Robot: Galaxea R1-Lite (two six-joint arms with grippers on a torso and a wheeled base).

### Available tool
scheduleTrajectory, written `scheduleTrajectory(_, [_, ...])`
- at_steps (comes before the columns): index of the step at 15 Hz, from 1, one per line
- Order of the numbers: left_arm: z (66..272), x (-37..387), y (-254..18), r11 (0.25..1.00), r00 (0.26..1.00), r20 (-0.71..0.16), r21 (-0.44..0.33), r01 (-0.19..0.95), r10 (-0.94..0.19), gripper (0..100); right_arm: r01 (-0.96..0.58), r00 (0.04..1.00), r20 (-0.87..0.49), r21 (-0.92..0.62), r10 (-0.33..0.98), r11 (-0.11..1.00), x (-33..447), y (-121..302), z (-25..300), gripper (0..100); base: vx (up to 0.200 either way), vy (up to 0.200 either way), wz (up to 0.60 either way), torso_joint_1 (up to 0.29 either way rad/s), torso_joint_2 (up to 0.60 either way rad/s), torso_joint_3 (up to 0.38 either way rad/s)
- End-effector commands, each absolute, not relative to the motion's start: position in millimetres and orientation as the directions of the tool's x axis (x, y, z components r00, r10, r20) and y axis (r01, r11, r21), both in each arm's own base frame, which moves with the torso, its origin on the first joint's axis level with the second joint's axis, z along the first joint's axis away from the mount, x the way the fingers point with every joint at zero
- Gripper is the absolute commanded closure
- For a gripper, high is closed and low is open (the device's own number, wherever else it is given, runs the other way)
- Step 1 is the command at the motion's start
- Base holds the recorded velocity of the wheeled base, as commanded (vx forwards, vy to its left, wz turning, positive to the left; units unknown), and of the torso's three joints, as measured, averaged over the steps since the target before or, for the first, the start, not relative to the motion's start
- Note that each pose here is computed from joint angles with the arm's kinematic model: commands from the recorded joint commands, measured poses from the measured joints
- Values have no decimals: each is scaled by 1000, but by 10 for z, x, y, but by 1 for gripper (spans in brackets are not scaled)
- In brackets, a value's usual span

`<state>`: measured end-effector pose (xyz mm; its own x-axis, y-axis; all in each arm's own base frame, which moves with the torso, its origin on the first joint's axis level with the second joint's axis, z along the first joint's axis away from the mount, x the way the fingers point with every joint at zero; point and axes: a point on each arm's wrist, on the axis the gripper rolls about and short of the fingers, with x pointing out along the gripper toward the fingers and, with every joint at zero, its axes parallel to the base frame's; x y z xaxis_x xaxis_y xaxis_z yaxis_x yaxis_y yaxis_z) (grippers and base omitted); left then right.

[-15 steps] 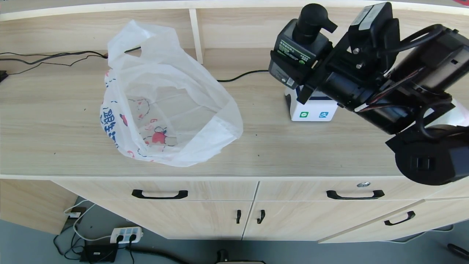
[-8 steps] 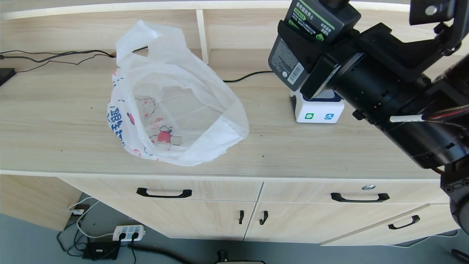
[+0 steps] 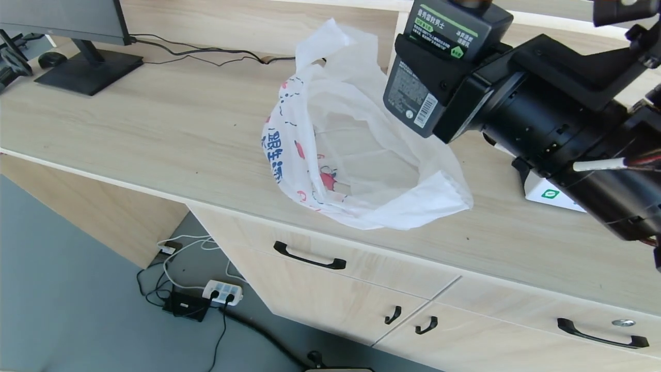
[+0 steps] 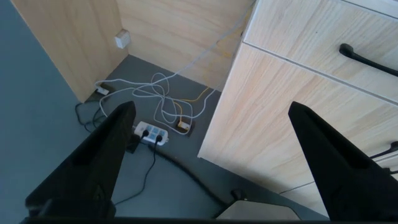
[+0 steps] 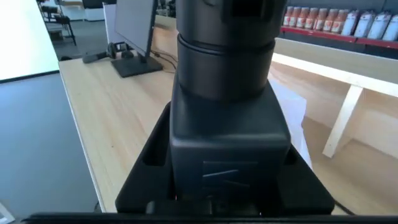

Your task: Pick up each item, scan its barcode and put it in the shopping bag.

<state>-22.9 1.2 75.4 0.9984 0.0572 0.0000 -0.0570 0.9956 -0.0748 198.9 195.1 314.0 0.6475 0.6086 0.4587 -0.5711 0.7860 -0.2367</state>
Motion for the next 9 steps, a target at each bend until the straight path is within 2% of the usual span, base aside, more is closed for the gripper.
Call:
scheduleTrajectory(1, [753,-228,12,995,998,-2,-75,-58,58,0,-596,638,454,-222,623,772,1964,2012,3235,100,0,0,0,0,0,0])
scheduleTrajectory(3, [753,-228,12,995,998,-2,-75,-58,58,0,-627,704,414,-19,577,779,2055,2135,3163,100,0,0,0,0,0,0])
scheduleTrajectory(5, [753,-228,12,995,998,-2,-75,-58,58,0,-597,773,410,211,484,774,2222,2376,3144,100,0,0,0,0,0,0])
scheduleTrajectory(7, [753,-228,12,995,998,-2,-75,-58,58,0,-574,801,398,303,447,760,2346,2513,3088,100,0,0,0,0,0,0])
scheduleTrajectory(9, [753,-228,12,995,998,-2,-75,-58,58,0,-591,806,354,434,474,680,2427,2703,2896,100,0,0,0,0,0,0])
